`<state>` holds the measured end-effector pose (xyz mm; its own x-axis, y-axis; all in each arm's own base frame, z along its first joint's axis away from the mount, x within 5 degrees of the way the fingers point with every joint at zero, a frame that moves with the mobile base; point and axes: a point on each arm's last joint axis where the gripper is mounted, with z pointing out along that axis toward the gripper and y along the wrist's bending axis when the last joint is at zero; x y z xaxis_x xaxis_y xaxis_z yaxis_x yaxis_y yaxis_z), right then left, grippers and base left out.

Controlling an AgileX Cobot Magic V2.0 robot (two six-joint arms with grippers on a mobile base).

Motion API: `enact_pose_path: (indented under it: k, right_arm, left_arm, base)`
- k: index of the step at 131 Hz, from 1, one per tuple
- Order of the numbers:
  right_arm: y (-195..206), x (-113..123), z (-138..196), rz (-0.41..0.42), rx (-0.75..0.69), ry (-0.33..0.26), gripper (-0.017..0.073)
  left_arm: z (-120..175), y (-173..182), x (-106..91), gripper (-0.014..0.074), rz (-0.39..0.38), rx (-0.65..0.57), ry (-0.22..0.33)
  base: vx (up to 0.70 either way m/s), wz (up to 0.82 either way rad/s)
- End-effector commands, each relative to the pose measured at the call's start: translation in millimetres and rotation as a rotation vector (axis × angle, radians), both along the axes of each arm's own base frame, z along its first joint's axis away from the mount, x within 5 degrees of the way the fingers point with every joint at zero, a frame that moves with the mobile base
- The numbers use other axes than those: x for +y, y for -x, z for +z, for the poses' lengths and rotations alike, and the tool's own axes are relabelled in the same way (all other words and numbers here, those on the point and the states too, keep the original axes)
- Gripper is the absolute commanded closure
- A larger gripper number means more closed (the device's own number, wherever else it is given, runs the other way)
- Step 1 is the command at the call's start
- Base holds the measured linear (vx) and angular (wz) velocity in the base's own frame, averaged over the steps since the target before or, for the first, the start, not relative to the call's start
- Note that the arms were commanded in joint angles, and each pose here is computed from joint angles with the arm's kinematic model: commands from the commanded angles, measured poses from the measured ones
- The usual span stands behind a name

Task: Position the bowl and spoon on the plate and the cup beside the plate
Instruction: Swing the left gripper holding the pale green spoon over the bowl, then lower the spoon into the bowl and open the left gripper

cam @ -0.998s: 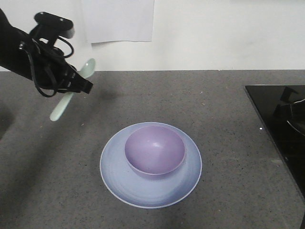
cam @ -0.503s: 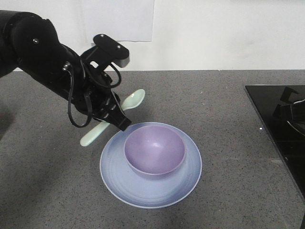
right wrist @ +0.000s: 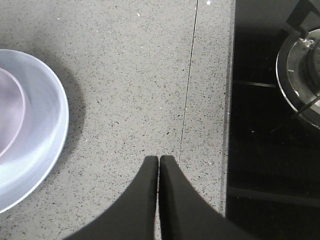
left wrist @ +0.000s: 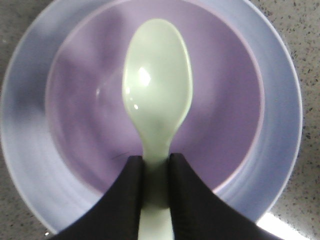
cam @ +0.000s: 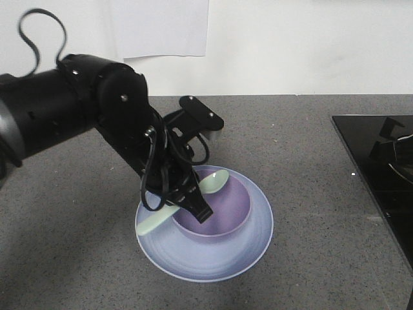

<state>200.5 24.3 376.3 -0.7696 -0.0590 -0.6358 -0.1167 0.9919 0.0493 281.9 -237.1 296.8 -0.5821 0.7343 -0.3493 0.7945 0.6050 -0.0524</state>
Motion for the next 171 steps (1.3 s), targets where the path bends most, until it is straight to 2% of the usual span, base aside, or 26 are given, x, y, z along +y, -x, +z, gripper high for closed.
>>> enact_pose_path:
  k: [1, 35, 53, 112, 139, 171]
  right_arm:
    - [0.1, -1.4, 13.7, -0.005, -0.092, -0.005, 0.0566]
    - [0.2, -1.4, 13.6, -0.005, -0.091, -0.005, 0.0566]
    - [0.1, -1.4, 13.7, -0.005, -0.092, -0.005, 0.0566]
    - [0.1, -1.4, 13.7, -0.005, -0.092, -0.005, 0.0566]
    - [0.1, -1.4, 13.7, -0.005, -0.092, -0.005, 0.0566]
    - [0.1, -1.4, 13.7, -0.005, -0.093, -0.005, 0.0566]
  left_arm:
    - [19.3, 3.8, -3.5, 0.0561, 0.019, -0.042, 0.066]
    - [36.4, -5.5, -13.9, 0.0529, 0.078, -0.035, 0.097]
    - [36.3, -12.8, -18.1, 0.0495, 0.084, 0.023, 0.027]
    - [31.0, -18.2, -22.1, 0.0358, 0.117, 0.033, 0.023]
    - [33.8, -17.5, -20.5, 0.0347, 0.131, 0.026, 0.024]
    - [48.6, -19.8, -5.3, 0.0332, 0.164, -0.095, -0.047]
  base:
    - [0.00, 0.00]
    - [0.00, 0.00]
    - [0.00, 0.00]
    - [0.00, 0.00]
    - [0.00, 0.00]
    - [0.00, 0.00]
